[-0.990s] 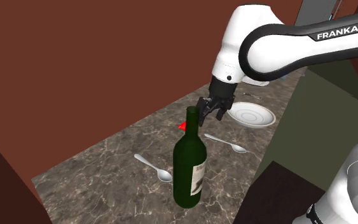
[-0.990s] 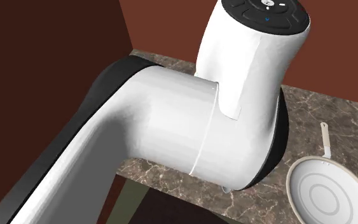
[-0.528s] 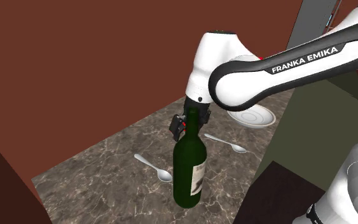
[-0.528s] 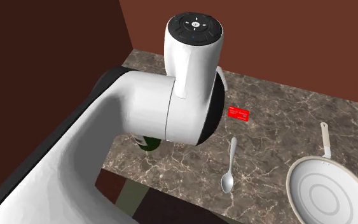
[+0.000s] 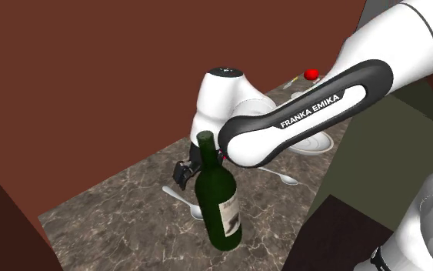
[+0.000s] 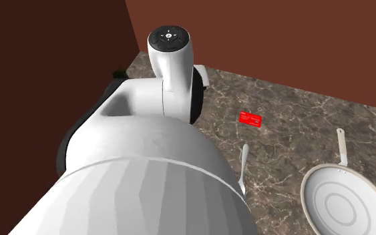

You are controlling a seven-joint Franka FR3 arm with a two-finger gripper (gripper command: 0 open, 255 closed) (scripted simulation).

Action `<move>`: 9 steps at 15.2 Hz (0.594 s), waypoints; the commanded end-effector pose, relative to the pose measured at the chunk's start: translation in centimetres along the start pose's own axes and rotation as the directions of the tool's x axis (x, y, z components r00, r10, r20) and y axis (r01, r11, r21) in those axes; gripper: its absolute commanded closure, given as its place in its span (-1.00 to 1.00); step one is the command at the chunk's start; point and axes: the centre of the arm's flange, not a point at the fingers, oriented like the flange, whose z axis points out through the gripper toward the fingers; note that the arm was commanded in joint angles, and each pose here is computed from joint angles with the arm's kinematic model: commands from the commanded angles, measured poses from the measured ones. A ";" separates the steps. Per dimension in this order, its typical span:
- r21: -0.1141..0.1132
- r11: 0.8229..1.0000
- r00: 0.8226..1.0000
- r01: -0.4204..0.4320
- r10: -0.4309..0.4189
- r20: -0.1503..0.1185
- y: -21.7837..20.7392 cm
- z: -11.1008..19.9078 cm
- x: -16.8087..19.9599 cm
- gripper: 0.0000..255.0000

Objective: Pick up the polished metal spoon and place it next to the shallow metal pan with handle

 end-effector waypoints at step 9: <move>0.003 1.000 1.000 0.015 -0.015 -0.017 -3.5 6.4 1.3 -1.00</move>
